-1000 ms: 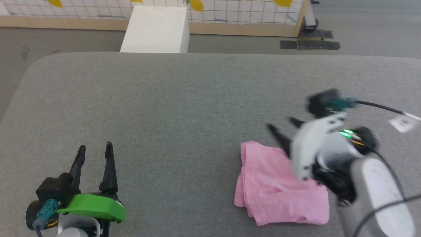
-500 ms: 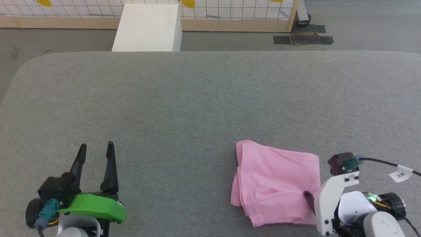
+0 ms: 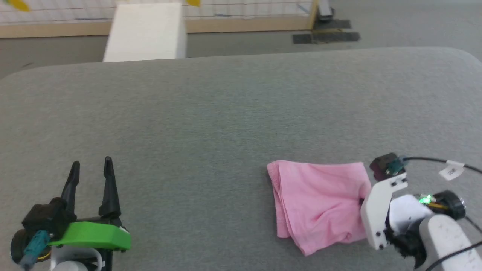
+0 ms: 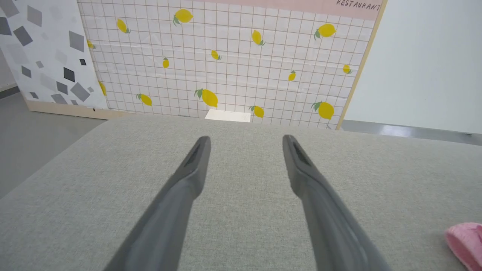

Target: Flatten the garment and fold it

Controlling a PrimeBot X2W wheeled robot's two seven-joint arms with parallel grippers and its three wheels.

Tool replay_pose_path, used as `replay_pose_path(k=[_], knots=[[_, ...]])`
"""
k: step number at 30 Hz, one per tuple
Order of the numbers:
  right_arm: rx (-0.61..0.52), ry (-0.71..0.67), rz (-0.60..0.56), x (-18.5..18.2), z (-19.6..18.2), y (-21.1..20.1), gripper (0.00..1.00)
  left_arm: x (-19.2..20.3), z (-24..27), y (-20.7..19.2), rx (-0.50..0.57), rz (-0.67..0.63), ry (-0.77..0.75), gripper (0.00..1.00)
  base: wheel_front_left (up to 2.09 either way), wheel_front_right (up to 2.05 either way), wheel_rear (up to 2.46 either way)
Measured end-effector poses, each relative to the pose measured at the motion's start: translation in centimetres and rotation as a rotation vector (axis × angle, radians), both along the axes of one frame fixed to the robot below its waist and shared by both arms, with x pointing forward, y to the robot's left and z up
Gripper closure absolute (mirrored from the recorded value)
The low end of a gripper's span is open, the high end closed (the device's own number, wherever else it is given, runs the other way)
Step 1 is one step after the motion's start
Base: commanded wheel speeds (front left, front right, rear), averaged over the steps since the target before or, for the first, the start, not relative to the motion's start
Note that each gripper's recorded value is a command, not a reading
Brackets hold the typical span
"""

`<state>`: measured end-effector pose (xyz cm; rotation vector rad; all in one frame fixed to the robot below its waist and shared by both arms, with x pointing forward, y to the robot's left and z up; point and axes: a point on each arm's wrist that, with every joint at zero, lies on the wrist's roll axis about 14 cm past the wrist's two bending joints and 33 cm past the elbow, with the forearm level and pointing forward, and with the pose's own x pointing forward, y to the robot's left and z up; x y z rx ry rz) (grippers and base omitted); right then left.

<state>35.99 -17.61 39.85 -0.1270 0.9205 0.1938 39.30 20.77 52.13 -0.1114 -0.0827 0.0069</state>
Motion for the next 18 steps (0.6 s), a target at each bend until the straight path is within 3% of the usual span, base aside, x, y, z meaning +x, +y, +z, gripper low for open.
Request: replay_pose_path(k=[12, 18], knots=[[-0.223, -0.030, -0.176, -0.1, 4.7, -14.0, 1.00, 5.3, 0.2, -8.1, 0.001, -0.255, -0.029, 0.00, 0.00, 0.00, 0.00], [-0.305, 0.001, -0.284, -0.6, 4.5, -19.6, 1.00, 7.6, -1.9, -10.6, -0.001, -0.339, 0.020, 0.00, 0.00, 0.00, 0.00]])
